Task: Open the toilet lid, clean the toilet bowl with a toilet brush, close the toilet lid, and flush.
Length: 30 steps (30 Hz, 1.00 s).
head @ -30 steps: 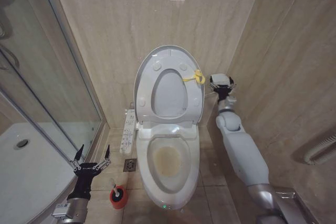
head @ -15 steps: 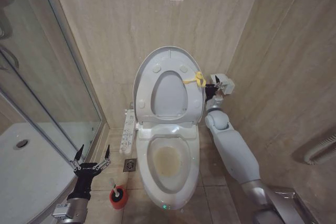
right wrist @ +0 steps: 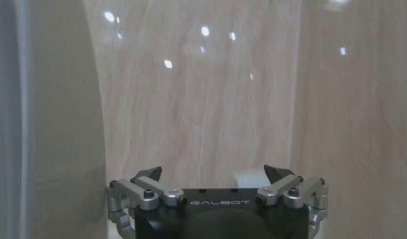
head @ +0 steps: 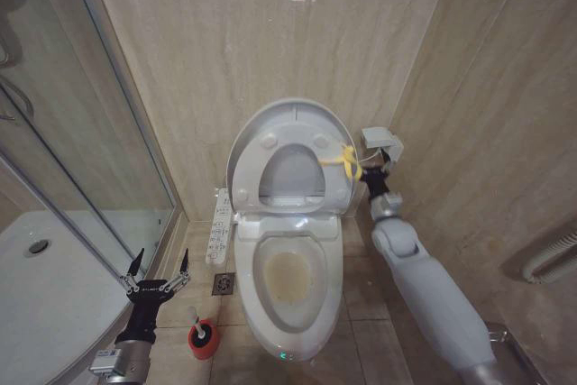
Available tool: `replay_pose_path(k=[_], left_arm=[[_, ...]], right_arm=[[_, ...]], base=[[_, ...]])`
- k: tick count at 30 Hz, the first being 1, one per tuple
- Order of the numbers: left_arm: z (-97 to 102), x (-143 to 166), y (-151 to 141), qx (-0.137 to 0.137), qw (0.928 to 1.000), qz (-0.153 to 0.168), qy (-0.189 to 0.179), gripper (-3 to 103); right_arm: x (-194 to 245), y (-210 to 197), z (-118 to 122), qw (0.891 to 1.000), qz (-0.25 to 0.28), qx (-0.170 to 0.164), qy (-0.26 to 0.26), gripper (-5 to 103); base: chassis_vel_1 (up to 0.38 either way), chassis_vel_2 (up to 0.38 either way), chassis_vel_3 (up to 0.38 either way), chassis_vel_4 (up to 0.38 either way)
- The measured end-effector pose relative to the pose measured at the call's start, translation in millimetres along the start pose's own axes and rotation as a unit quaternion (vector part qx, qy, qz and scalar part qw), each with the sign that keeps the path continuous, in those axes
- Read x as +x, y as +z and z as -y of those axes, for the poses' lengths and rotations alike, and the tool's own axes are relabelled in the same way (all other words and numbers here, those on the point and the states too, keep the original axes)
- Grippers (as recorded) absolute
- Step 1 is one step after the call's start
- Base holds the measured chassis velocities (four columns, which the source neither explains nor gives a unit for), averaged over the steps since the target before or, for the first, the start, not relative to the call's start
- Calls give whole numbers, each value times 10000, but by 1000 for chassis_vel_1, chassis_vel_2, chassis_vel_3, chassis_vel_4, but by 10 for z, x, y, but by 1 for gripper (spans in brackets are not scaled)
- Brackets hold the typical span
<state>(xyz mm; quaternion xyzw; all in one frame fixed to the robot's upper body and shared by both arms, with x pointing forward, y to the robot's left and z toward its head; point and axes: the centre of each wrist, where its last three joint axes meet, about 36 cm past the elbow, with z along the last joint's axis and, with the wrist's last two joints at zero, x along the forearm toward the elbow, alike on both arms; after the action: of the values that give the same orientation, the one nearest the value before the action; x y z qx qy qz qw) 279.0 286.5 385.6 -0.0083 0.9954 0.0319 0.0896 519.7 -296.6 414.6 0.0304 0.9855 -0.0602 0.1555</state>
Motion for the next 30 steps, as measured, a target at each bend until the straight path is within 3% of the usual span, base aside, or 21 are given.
replay_pose_path(k=[5,12,17,23,30], left_arm=[[0,0,0,1,10000,0,0,100],[0,0,0,0,10000,1,-1,100],[1,0,0,1,10000,-1,0,100],[0,0,0,0,10000,-1,0,100],[1,0,0,1,10000,-1,0,100]], right_arm=[[620,147,-62,9995,-274,-155,83,100],[1102,151,-85,9987,-411,-214,187,100],[1657,169,-258,9966,-691,-298,343,100],[1761,100,-320,9960,-683,-211,545,100],[1687,-175,-295,9944,-589,-334,816,100]], base=[[0,0,0,0],[0,0,0,0],[0,0,0,0],[0,0,0,0],[0,0,0,0]])
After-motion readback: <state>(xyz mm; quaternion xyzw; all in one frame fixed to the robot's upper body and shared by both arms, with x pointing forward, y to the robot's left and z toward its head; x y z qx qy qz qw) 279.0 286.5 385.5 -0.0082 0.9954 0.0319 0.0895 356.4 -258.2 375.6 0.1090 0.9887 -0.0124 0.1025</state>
